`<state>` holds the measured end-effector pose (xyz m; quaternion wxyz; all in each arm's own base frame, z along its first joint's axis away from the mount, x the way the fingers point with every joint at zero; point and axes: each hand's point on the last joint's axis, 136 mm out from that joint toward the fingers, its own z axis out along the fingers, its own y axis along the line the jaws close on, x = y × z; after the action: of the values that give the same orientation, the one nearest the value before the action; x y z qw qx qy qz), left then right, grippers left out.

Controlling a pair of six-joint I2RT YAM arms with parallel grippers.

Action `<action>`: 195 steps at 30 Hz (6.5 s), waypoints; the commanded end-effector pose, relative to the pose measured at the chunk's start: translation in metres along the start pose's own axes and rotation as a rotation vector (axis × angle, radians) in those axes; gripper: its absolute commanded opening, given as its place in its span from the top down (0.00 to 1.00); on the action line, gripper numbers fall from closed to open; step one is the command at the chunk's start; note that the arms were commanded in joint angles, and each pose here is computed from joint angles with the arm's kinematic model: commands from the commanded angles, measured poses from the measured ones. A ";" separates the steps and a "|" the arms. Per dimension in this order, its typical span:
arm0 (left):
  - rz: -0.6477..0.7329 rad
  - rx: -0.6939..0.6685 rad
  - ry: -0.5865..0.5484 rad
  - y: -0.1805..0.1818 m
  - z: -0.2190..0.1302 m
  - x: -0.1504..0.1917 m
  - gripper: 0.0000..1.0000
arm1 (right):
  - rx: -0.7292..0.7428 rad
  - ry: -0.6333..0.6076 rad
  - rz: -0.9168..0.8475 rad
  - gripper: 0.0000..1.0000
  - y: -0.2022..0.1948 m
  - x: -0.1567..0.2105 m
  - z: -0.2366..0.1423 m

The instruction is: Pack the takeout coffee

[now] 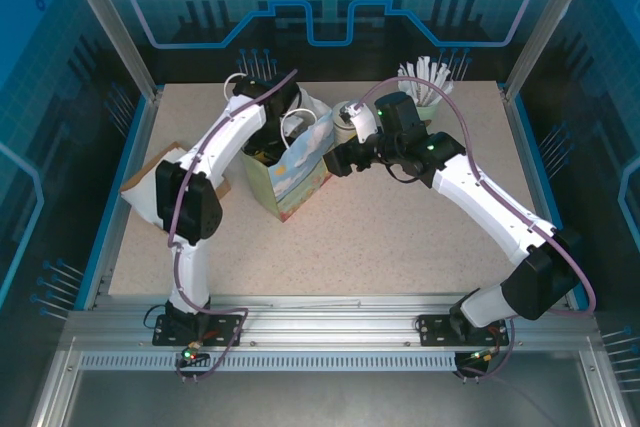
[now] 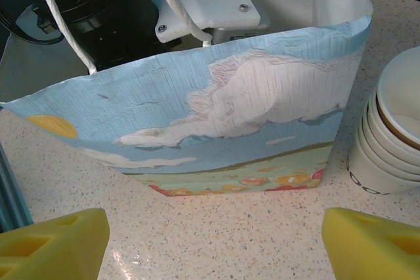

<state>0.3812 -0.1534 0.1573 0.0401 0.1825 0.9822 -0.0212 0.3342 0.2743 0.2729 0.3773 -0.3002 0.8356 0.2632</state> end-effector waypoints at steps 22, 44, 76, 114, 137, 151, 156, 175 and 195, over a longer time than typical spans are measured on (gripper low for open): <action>0.007 0.014 -0.133 0.000 -0.049 -0.004 0.09 | -0.021 -0.005 -0.029 0.14 0.010 -0.008 -0.003; -0.005 0.042 -0.242 0.001 -0.081 -0.013 0.12 | -0.024 -0.002 -0.031 0.14 0.012 -0.009 -0.002; -0.034 0.058 -0.560 -0.002 -0.181 -0.039 0.18 | -0.024 -0.008 -0.038 0.14 0.016 -0.011 -0.005; 0.189 0.647 -0.901 -0.154 -0.245 0.066 0.34 | 0.578 -0.078 0.290 0.15 -0.170 -0.007 -0.108; 0.254 0.711 -0.630 -0.252 -0.137 0.035 0.35 | 0.837 -0.060 0.452 0.56 -0.337 -0.010 -0.108; 0.263 0.709 -0.600 -0.259 -0.130 0.028 0.35 | 0.690 -0.062 0.589 0.69 -0.366 0.007 -0.078; 0.263 0.709 -0.589 -0.260 -0.129 0.028 0.35 | 0.662 -0.059 0.603 0.75 -0.368 0.009 -0.069; 0.263 0.704 -0.562 -0.260 -0.120 0.030 0.35 | 0.611 -0.077 0.601 0.95 -0.365 -0.001 -0.062; 0.250 0.663 -0.638 -0.249 -0.132 0.027 0.36 | 0.568 -0.251 0.459 0.95 -0.284 -0.066 -0.141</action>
<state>0.2587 -0.3729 0.2760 0.2570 0.2860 0.8409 -0.3808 0.5165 -0.0029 0.3294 0.4667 0.0653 0.8734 0.1230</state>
